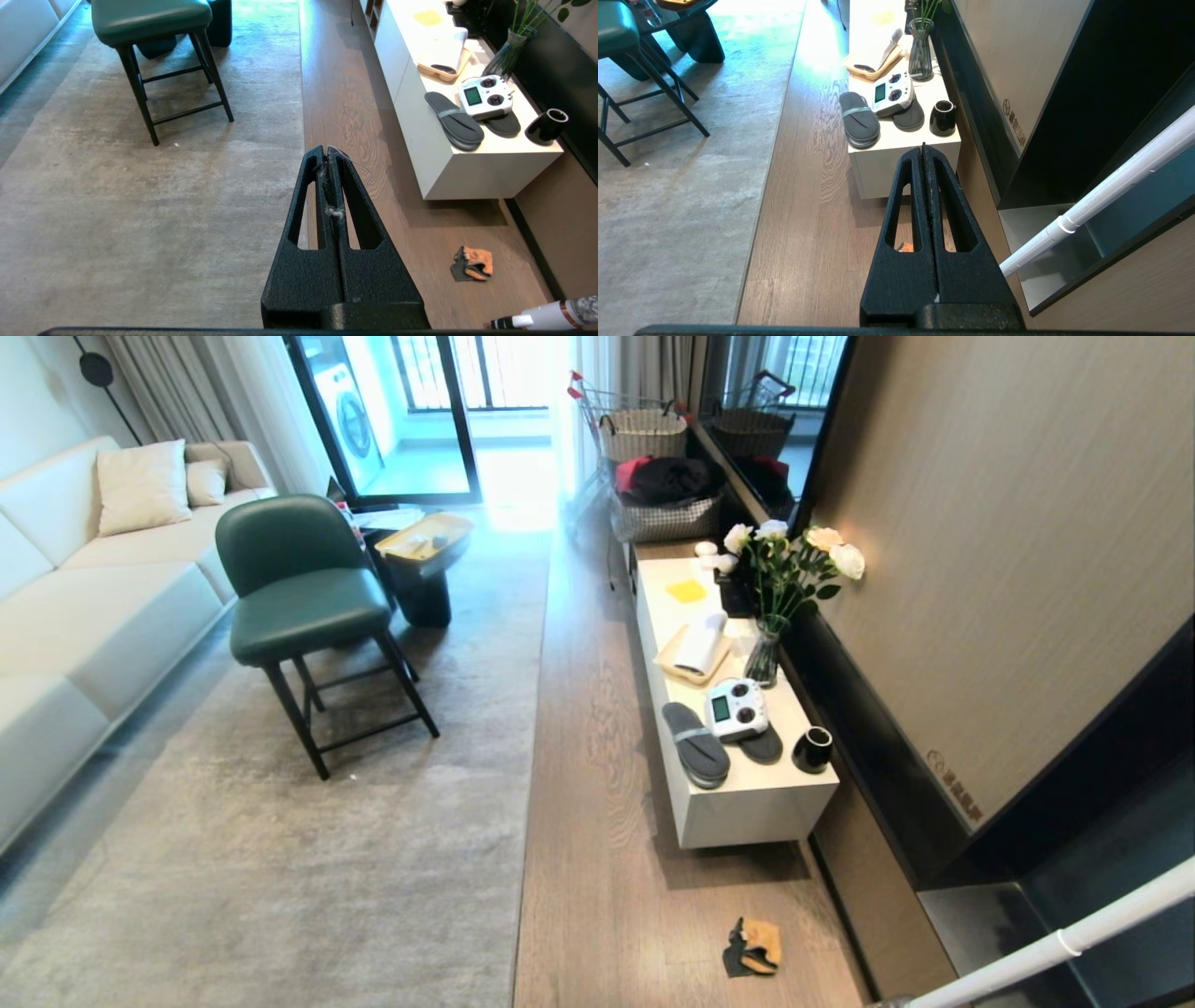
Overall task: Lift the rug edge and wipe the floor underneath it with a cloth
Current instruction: Pick up the rag
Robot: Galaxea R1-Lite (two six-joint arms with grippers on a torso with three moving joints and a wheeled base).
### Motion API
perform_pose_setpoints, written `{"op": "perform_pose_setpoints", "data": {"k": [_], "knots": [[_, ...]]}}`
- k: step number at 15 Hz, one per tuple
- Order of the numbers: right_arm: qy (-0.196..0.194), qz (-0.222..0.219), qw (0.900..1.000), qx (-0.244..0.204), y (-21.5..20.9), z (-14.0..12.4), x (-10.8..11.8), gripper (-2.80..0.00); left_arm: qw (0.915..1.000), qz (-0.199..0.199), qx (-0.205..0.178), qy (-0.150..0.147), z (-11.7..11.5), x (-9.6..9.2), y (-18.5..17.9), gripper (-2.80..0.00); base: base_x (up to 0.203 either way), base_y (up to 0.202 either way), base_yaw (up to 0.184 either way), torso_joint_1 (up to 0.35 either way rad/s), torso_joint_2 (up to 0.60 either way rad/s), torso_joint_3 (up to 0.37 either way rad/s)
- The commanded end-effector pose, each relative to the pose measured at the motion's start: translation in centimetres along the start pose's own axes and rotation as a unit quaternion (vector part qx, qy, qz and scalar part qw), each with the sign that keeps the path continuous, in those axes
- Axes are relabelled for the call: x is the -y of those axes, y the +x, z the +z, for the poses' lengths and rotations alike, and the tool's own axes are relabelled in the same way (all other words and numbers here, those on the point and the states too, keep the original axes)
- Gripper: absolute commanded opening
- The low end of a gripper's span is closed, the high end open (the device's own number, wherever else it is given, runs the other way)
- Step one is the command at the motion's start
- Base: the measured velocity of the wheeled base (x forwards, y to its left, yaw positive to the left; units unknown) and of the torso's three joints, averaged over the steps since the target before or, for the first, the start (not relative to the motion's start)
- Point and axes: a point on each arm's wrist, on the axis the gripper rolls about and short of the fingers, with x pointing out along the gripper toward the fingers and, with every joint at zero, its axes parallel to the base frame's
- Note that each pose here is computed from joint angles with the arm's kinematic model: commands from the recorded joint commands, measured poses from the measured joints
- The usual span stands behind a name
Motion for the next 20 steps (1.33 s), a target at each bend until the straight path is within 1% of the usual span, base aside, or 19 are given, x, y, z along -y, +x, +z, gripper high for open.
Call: {"op": "perform_pose_setpoints", "data": {"k": [1, 12, 20], "knots": [[0.0, 0.0, 1.0, 0.0, 0.01, 0.01, 0.0, -2.8, 1.0, 0.0, 0.0, 0.0, 0.0, 0.0, 0.0, -2.8, 0.0, 0.0, 0.0, 0.0, 0.0, 0.0], [0.001, 0.0, 1.0, 0.0, 0.01, 0.01, 0.0, -2.8, 1.0, 0.001, 0.0, 0.0, 0.0, 0.0, 0.0, -2.8, 0.0, 0.0, 0.0, 0.0, 0.0, 0.0], [0.002, 0.0, 1.0, 0.0, 0.01, 0.02, 0.0, -2.8, 1.0, 0.001, 0.0, 0.0, 0.0, 0.0, 0.0, -2.8, 0.0, 0.0, 0.0, -0.067, 0.16, 0.081]]}}
